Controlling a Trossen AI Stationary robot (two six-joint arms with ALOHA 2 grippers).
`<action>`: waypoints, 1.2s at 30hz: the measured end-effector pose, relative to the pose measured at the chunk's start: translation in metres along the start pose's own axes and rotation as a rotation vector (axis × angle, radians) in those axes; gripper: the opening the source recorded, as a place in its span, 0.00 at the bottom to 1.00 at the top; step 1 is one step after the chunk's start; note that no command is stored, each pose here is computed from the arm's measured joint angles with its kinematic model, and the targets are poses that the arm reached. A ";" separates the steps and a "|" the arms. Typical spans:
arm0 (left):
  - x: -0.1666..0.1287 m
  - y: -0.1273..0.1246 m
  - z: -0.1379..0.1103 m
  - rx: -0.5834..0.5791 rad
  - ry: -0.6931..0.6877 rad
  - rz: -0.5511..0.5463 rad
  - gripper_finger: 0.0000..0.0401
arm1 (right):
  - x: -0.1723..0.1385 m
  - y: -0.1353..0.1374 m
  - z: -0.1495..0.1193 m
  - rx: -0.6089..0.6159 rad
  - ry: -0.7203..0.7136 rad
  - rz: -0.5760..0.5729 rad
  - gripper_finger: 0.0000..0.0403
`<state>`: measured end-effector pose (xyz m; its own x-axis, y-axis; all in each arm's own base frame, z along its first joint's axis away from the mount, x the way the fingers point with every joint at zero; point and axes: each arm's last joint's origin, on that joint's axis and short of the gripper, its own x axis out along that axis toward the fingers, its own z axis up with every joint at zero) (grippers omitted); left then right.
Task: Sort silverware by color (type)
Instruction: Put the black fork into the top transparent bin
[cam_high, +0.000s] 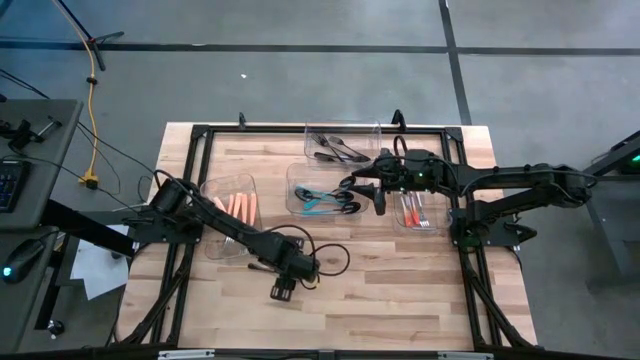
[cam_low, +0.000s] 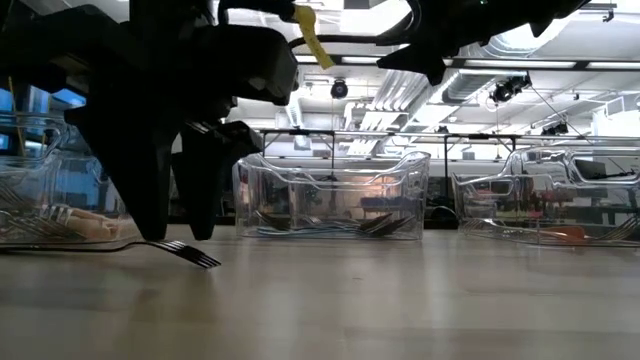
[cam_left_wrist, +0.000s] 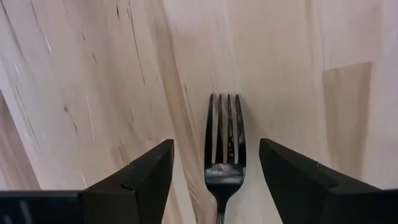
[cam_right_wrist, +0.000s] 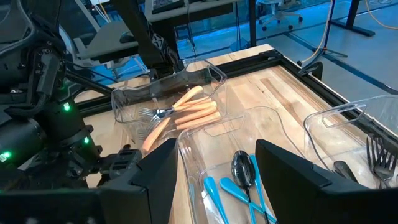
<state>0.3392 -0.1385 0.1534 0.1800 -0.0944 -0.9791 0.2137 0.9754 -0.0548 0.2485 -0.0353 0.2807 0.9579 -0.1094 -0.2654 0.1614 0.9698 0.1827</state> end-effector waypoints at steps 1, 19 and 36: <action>0.000 0.000 0.001 0.007 -0.006 -0.001 0.57 | 0.000 0.000 0.000 0.000 0.000 0.000 0.50; 0.022 0.000 0.000 0.024 0.053 0.025 0.45 | 0.000 0.000 0.000 0.000 0.003 0.000 0.50; 0.018 0.008 0.002 -0.022 0.039 0.032 0.24 | 0.000 0.000 0.000 0.000 0.003 0.000 0.50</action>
<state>0.3457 -0.1331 0.1353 0.1489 -0.0554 -0.9873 0.1876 0.9819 -0.0268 0.2484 -0.0351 0.2803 0.9571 -0.1087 -0.2687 0.1614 0.9698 0.1827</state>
